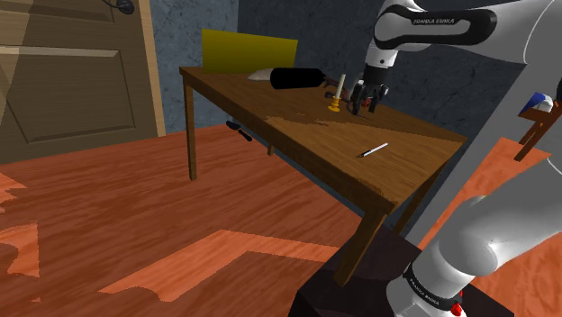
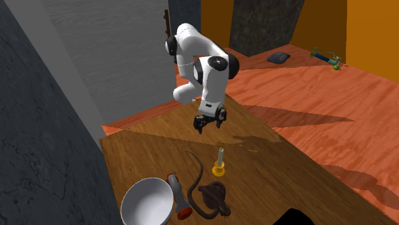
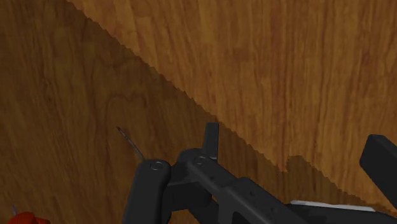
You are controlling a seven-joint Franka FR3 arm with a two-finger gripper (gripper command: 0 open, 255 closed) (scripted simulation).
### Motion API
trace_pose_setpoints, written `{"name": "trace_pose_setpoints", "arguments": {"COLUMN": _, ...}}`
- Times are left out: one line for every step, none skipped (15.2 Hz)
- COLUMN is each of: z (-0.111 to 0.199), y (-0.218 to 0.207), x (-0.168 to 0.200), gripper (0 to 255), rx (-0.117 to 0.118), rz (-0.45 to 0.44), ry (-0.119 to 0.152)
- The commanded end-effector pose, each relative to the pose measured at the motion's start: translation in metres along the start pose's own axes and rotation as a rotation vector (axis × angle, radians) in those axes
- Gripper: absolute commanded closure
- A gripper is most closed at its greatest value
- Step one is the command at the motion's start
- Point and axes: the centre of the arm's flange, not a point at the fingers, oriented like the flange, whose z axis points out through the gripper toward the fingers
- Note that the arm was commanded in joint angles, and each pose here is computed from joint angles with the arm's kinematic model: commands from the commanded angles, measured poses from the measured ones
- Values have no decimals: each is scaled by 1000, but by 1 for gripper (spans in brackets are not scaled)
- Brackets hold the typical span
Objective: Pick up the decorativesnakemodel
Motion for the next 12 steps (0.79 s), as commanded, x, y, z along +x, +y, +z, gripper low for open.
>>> {"name": "trace_pose_setpoints", "arguments": {"z": 0, "y": 20, "x": 21, "gripper": 0, "rx": 8, "rz": 3, "ry": 4}}
{"name": "trace_pose_setpoints", "arguments": {"z": 0, "y": 29, "x": 31, "gripper": 0, "rx": 12, "rz": 5, "ry": 5}}
{"name": "trace_pose_setpoints", "arguments": {"z": 1, "y": 38, "x": 41, "gripper": 0, "rx": 17, "rz": 8, "ry": 7}}
{"name": "trace_pose_setpoints", "arguments": {"z": 2, "y": 46, "x": 52, "gripper": 0, "rx": 21, "rz": 10, "ry": 8}}
{"name": "trace_pose_setpoints", "arguments": {"z": 2, "y": 55, "x": 62, "gripper": 0, "rx": 26, "rz": 12, "ry": 10}}
{"name": "trace_pose_setpoints", "arguments": {"z": 3, "y": 64, "x": 72, "gripper": 0, "rx": 30, "rz": 14, "ry": 11}}
{"name": "trace_pose_setpoints", "arguments": {"z": 4, "y": 73, "x": 82, "gripper": 0, "rx": 35, "rz": 16, "ry": 13}}
{"name": "trace_pose_setpoints", "arguments": {"z": 4, "y": 82, "x": 92, "gripper": 0, "rx": 39, "rz": 18, "ry": 14}}
{"name": "trace_pose_setpoints", "arguments": {"z": 5, "y": 91, "x": 102, "gripper": 0, "rx": 43, "rz": 20, "ry": 15}}
{"name": "trace_pose_setpoints", "arguments": {"z": 6, "y": 100, "x": 112, "gripper": 0, "rx": 48, "rz": 22, "ry": 17}}
{"name": "trace_pose_setpoints", "arguments": {"z": 7, "y": 107, "x": 120, "gripper": 0, "rx": 51, "rz": 24, "ry": 18}}
{"name": "trace_pose_setpoints", "arguments": {"z": 12, "y": 107, "x": 120, "gripper": 0, "rx": 51, "rz": 24, "ry": 18}}
